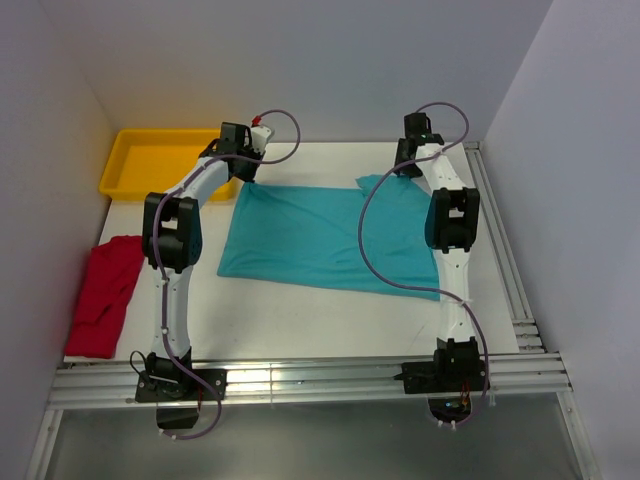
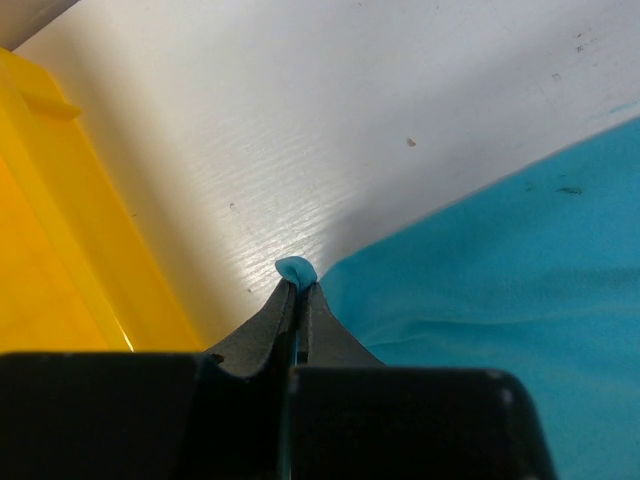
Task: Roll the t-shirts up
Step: Fold the tshirt
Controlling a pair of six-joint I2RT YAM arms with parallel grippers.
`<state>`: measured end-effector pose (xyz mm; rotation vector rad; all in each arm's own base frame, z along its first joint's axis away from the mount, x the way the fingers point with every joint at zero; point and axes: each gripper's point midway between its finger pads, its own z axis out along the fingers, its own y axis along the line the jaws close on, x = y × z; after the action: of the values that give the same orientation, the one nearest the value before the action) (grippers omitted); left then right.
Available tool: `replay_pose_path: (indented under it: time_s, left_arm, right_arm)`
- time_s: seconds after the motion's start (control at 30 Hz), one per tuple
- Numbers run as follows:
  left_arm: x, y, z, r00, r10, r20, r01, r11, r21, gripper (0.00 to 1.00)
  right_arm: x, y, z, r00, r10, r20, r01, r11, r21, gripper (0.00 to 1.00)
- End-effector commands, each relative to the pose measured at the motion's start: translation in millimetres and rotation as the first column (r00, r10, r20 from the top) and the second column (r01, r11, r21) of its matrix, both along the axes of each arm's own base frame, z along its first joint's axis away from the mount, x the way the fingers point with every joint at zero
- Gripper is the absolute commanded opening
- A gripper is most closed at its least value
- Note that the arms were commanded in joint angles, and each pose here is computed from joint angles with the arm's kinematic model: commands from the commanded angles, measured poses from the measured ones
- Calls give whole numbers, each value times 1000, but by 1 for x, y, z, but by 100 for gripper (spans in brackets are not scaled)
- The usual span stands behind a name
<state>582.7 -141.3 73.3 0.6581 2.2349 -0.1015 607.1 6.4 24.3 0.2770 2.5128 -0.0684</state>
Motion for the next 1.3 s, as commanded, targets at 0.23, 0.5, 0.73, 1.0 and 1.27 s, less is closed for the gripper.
replay_pose_path:
  time_s: [0.23,0.5,0.73,1.0,1.27]
  left_arm:
    - [10,-6,54,992,7,124,-4,1000,-27,0]
    - [8,0,80,978,41,203,-31,998,-49,0]
    - [-3,0,72,992,22,120,-14,998,-63,0]
    - [-34,12,48,1000,-13,-19,12,1000,-25,0]
    - [-55,26,48,997,-14,-75,10,998,-56,0]
  right_arm:
    - [5,-16,48,988,-57,141,58,998,-8,13]
    - [-11,-29,106,947,-129,294,133,991,8,6]
    - [-32,-49,133,929,-178,325,175,984,38,3]
    - [-83,-40,134,932,-219,290,194,974,113,0]
    - [-158,-28,115,938,-276,212,240,954,177,0]
